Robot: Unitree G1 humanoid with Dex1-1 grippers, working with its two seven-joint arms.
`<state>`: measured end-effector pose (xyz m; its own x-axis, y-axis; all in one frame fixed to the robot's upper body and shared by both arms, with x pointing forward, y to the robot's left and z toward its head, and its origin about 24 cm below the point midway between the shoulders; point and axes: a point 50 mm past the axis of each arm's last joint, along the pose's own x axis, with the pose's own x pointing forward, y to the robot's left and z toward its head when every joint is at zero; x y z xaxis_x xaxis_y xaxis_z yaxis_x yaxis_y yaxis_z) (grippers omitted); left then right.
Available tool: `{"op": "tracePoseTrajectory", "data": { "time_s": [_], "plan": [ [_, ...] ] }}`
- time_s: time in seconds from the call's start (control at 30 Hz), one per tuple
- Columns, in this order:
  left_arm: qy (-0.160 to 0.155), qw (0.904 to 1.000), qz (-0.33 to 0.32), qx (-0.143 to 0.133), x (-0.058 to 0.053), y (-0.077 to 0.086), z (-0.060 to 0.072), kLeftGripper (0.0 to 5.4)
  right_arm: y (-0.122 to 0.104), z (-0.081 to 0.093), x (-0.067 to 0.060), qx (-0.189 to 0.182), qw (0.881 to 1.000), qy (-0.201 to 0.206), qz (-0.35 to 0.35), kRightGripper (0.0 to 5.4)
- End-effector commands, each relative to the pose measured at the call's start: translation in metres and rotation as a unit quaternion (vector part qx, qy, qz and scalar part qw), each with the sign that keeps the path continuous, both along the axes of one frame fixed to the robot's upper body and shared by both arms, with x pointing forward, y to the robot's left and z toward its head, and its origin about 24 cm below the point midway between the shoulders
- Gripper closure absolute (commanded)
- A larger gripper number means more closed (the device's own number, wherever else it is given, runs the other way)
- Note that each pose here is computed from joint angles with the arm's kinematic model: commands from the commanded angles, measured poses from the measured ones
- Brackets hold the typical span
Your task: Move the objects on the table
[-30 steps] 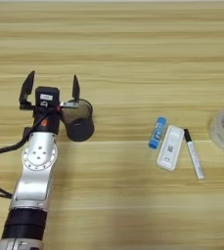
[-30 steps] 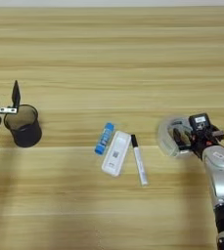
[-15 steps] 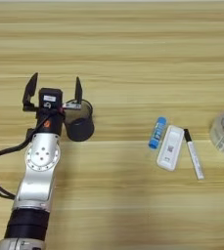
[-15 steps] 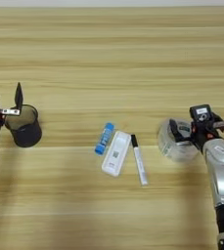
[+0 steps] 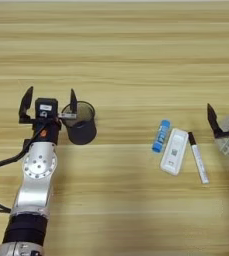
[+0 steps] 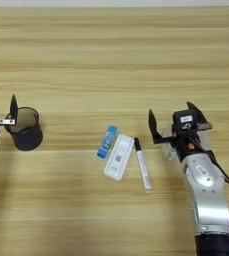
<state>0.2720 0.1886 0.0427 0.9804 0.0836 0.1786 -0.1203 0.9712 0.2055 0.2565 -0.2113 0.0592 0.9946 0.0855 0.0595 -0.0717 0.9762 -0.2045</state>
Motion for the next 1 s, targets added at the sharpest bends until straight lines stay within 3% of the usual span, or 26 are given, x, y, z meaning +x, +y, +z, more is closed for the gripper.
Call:
{"op": "tracePoseTrajectory", "data": {
  "time_s": [0.03, 0.2, 0.57, 1.0],
  "plan": [
    [0.004, 0.9997, -0.024, -0.005, 0.005, -0.006, -0.006, 0.00, 0.009, -0.001, -0.001, 0.001, 1.000, -0.009, 0.007, 0.03],
    [0.009, 0.9987, -0.050, -0.010, 0.006, -0.012, -0.014, 0.00, 0.019, -0.007, -0.001, 0.001, 1.000, -0.007, 0.018, 0.03],
    [0.010, 0.9960, -0.087, -0.017, 0.007, -0.022, -0.020, 0.00, 0.026, -0.014, -0.002, 0.004, 1.000, 0.001, 0.026, 0.03],
    [-0.006, 0.9972, -0.075, -0.005, 0.004, -0.013, -0.004, 0.00, 0.028, -0.017, -0.001, 0.005, 1.000, 0.004, 0.026, 0.03]
  ]
}}
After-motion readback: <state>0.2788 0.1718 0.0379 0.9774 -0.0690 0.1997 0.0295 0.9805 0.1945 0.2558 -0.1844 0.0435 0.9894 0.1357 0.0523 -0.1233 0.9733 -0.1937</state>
